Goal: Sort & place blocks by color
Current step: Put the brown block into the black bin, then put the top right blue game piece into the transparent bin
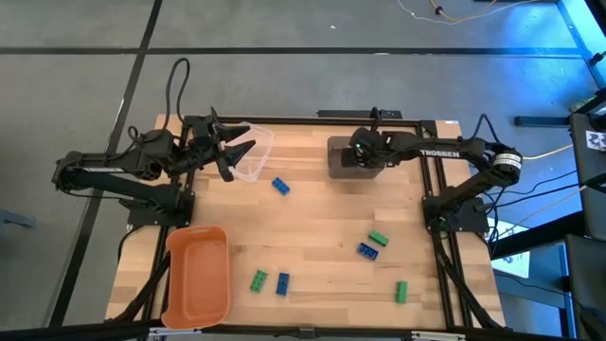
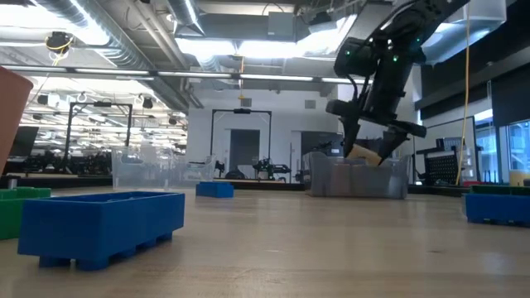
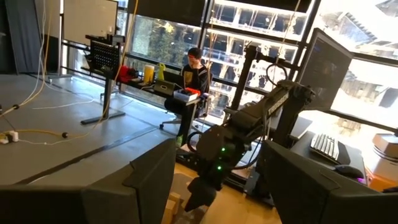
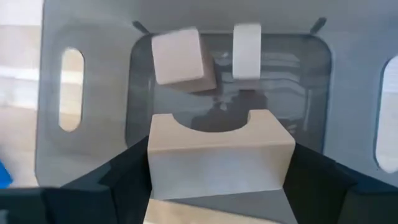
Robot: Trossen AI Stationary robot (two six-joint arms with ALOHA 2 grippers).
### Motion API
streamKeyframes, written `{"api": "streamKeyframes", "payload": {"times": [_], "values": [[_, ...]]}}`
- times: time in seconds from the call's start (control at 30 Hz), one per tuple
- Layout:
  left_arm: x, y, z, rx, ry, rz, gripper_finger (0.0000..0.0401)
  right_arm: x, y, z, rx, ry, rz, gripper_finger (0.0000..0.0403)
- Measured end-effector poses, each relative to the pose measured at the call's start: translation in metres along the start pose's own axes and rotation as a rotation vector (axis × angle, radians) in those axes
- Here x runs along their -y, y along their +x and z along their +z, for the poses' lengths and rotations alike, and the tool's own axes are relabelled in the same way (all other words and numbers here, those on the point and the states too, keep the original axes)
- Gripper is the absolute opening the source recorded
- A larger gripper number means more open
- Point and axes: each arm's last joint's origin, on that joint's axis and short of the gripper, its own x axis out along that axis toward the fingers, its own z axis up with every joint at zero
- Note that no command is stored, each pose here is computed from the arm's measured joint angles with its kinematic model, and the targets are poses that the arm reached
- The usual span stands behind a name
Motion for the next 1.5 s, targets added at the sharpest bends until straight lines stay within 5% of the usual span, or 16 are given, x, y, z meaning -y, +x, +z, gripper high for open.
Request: {"api": "streamKeyframes", "payload": {"times": [0.23, 0.4, 0.73, 0.87, 1.2, 1.5], "values": [[0.0, 0.0, 0.0, 0.005, -0.002, 0.006, 0.0229, 0.0, 0.018, -0.003, -0.041, -0.025, -0.053, 0.0291], [0.0, 0.0, 0.0, 0.007, -0.002, 0.013, 0.0229, -0.002, 0.024, -0.001, -0.02, -0.008, -0.05, 0.0331], [0.0, 0.0, 0.0, 0.006, -0.002, 0.016, 0.0229, -0.004, 0.023, 0.0, 0.007, -0.023, -0.036, 0.0341], [0.0, 0.0, 0.0, 0.006, -0.002, 0.015, 0.0229, -0.005, 0.007, 0.002, 0.031, -0.114, 0.019, 0.0343], [-0.001, 0.0, -0.002, -0.019, 0.006, 0.019, 0.0229, -0.009, -0.095, -0.027, 0.151, -0.494, 0.399, 0.0343], [-0.002, 0.0, -0.007, -0.062, -0.025, 0.027, 0.0229, -0.026, -0.169, -0.082, 0.317, -0.734, 0.903, 0.0344]]}}
